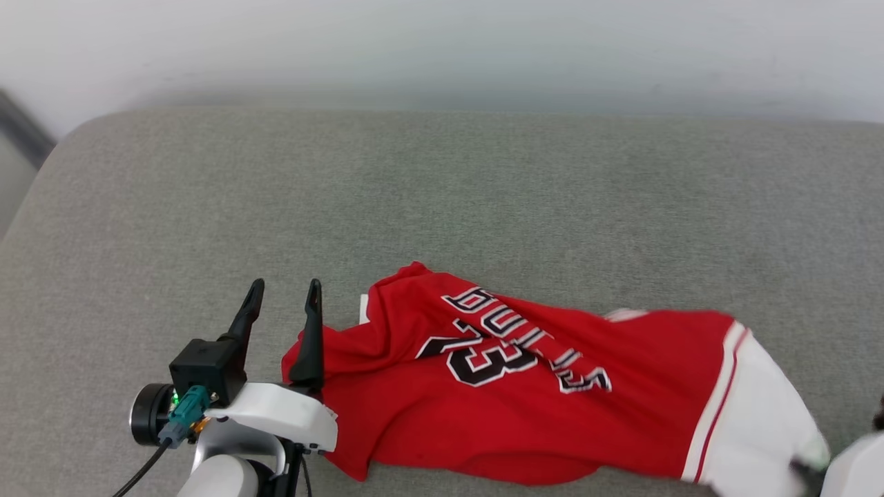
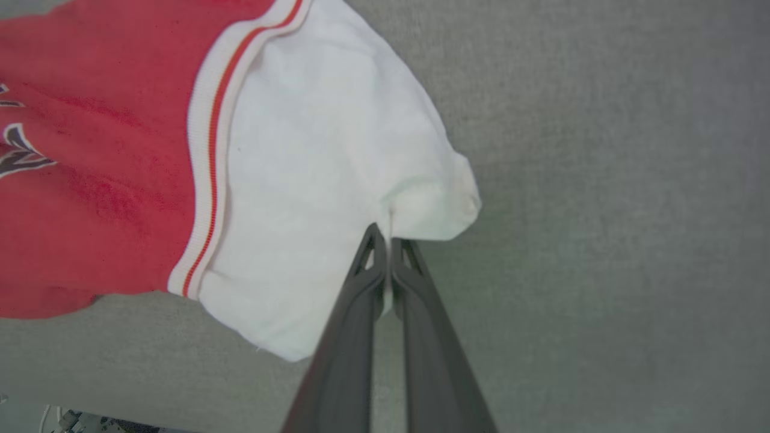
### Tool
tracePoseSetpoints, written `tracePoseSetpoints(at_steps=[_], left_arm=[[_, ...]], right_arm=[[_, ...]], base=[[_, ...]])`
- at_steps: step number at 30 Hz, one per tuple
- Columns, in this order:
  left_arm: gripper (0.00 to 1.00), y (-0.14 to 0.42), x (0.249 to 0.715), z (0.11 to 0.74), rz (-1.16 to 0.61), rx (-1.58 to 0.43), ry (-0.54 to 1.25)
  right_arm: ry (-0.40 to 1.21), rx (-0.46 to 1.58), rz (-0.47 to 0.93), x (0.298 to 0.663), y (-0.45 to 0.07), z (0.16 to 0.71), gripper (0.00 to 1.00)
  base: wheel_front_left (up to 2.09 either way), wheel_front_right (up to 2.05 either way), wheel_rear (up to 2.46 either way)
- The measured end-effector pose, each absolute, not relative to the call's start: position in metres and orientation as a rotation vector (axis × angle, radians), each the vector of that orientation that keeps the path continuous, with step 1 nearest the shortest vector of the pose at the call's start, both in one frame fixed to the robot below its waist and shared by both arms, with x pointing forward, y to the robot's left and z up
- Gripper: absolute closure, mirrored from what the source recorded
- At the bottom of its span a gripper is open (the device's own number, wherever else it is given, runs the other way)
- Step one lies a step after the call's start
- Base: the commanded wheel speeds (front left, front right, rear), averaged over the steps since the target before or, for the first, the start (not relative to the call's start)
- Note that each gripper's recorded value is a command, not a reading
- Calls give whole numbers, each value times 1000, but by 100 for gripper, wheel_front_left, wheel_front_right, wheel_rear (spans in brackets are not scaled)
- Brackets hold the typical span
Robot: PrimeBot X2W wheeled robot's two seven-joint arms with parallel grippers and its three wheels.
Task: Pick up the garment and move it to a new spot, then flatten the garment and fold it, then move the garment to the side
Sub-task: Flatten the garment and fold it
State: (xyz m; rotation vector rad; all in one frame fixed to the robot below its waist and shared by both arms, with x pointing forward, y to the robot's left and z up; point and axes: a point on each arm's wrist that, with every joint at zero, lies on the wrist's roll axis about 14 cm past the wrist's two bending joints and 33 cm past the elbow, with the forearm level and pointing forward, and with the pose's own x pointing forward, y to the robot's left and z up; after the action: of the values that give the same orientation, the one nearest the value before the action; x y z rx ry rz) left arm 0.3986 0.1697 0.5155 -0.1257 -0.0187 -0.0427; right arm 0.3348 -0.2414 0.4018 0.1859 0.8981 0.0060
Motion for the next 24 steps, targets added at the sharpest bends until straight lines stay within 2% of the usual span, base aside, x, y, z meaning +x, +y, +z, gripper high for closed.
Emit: tracePoseSetpoints(at_steps=[3,5,9,15,18,24], left_arm=[[0,166,398,513,-55,-129,-4],[0,164,400,513,-61,-128,1],[0,165,399,509,-63,-122,20],[0,167,395,510,-65,-114,30],[0,168,393,512,-65,-109,33],[0,160,391,512,-104,-91,73]], right_arm=[[1017,269,-49,289,-239,367,100],[993,303,-65,284,-236,361,0],[788,300,-94,305,-242,379,0],[432,230,-119,343,-260,438,0],[281,188,-86,356,-253,469,0],[87,111,-5,364,-230,514,0]], base=[[0,0,0],[0,0,0],[0,0,0],[0,0,0],[0,0,0],[0,0,0]])
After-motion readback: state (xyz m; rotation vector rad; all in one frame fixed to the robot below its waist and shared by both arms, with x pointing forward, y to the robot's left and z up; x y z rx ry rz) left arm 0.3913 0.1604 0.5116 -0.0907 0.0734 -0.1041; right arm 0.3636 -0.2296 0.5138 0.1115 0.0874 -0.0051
